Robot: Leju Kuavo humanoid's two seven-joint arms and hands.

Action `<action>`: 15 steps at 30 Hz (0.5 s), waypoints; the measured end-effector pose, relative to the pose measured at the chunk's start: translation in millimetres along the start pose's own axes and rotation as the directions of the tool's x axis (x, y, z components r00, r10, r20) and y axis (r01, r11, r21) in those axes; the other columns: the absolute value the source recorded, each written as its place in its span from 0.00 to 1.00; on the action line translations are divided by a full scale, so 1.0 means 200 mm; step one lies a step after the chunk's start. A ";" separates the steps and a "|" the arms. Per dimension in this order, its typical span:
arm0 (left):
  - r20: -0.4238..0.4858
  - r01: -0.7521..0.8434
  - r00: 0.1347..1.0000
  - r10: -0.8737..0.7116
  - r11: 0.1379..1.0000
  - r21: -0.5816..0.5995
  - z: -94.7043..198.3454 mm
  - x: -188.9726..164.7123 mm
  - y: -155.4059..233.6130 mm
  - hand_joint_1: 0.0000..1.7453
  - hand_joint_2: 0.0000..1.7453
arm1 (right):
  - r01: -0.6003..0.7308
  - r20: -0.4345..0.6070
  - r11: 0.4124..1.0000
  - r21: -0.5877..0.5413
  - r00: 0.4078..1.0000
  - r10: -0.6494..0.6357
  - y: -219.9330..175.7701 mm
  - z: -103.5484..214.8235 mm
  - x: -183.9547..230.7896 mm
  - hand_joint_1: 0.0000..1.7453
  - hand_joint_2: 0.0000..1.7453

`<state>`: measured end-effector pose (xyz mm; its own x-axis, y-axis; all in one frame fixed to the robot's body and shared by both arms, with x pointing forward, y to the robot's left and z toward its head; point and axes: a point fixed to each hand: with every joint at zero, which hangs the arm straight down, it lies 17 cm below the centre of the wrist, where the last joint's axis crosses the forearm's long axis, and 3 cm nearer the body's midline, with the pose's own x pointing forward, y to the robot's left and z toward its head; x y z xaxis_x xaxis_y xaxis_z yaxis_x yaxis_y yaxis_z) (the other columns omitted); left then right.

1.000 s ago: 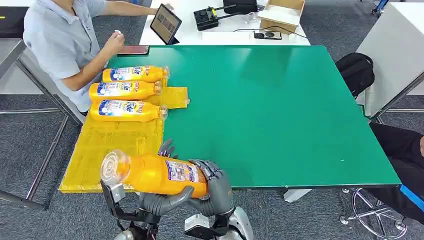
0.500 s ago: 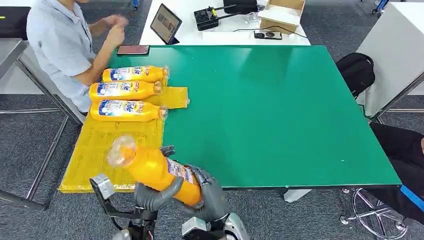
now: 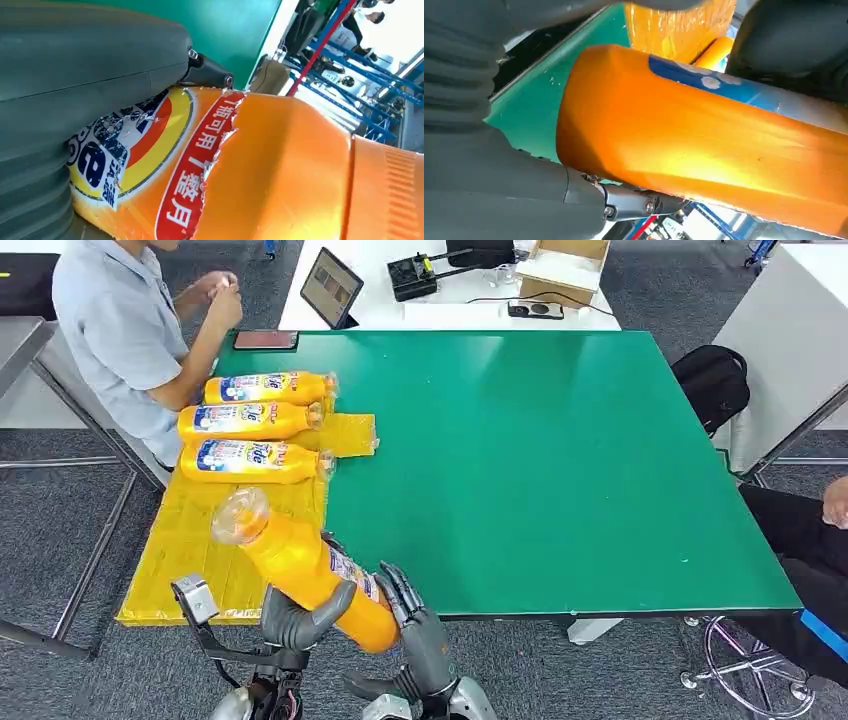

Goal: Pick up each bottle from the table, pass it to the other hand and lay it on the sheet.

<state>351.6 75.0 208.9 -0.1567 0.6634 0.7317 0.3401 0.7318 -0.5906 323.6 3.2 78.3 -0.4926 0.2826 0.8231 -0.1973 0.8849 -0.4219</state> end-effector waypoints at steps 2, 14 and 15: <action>0.024 0.093 0.995 -0.094 0.995 0.019 -0.01 0.02 0.03 1.00 1.00 | -0.028 0.031 1.000 0.008 0.999 0.028 -0.01 0.01 0.02 0.00 0.00; 0.062 0.751 0.649 -0.758 0.652 0.107 -0.18 0.09 0.31 0.98 1.00 | -0.126 0.063 0.988 -0.083 0.989 0.132 -0.22 0.00 0.03 0.00 0.00; 0.062 0.797 0.594 -0.802 0.597 0.095 -0.20 0.10 0.34 0.99 1.00 | -0.134 0.054 0.985 -0.104 0.989 0.140 -0.26 -0.01 0.01 0.00 0.00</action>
<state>409.1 132.2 196.8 -0.4238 -0.1837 0.8869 -0.0102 0.9801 0.1981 334.4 -41.8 103.1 -0.5607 0.3835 0.7338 -0.0401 0.8726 -0.4868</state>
